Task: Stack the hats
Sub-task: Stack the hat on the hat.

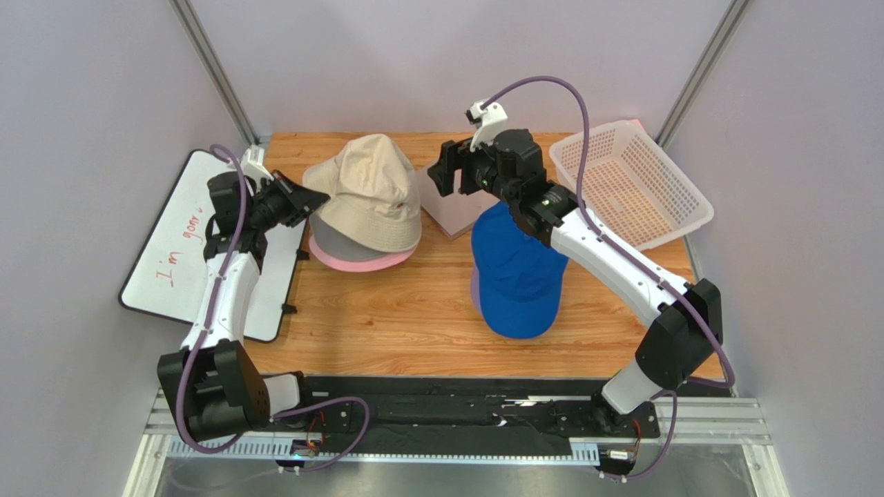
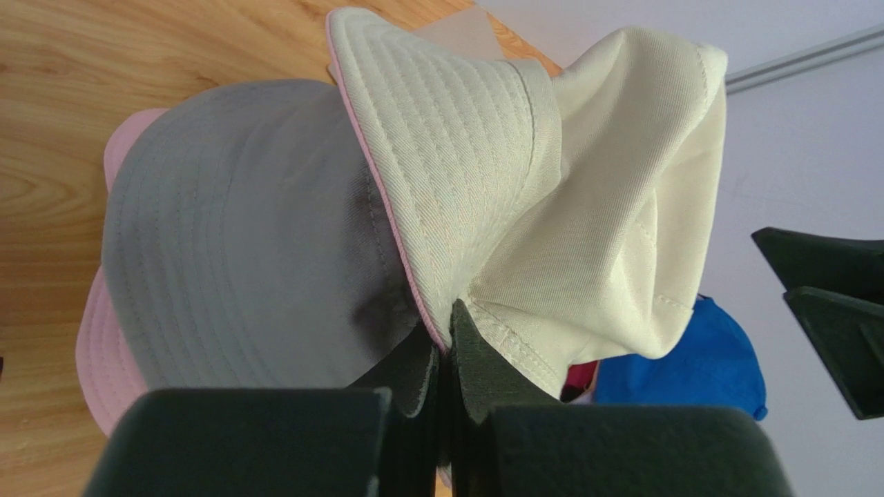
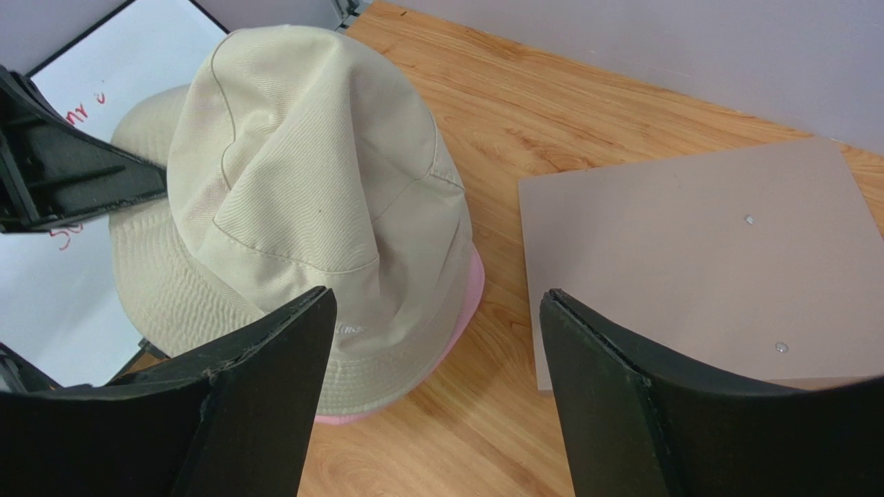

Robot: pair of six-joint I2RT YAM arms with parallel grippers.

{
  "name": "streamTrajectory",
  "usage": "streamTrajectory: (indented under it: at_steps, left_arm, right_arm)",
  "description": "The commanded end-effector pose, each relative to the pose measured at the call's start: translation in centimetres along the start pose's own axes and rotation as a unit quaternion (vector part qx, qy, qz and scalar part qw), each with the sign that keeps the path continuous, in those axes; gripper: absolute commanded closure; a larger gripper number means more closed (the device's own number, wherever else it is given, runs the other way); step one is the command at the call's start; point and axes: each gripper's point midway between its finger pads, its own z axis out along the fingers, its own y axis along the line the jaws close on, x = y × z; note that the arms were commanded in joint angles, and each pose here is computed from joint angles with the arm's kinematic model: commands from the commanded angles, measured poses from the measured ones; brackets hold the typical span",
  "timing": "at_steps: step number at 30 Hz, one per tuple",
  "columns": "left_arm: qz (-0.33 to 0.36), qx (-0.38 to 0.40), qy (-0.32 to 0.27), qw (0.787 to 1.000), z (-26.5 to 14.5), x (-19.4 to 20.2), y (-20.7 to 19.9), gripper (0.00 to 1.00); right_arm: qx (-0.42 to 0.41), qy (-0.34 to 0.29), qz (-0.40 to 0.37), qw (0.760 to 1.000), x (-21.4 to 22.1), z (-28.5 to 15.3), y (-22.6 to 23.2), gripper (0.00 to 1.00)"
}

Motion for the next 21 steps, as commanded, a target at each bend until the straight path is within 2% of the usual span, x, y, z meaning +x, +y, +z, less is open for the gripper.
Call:
streamTrajectory:
  at_steps: [1, 12, 15, 21]
  left_arm:
    - [-0.004, -0.042, -0.007, 0.999, 0.2, 0.9, 3.5, 1.0]
    - [-0.01, -0.018, -0.01, 1.0, 0.0, 3.3, 4.1, 1.0]
    - [-0.01, -0.009, -0.008, 1.0, 0.0, 3.5, 3.9, 1.0]
    - [-0.005, 0.017, -0.019, 1.0, -0.5, 2.9, 2.3, 1.0]
  right_arm:
    - [-0.049, -0.031, 0.013, 0.998, -2.8, 1.6, 2.0, 0.23]
    - [-0.11, -0.002, 0.044, 0.993, -0.1, 4.8, 3.8, 0.26]
    - [-0.143, 0.005, 0.045, 0.989, 0.2, 4.3, 5.2, 0.27]
    - [-0.189, -0.032, 0.028, 0.981, -1.2, 2.6, 7.3, 0.27]
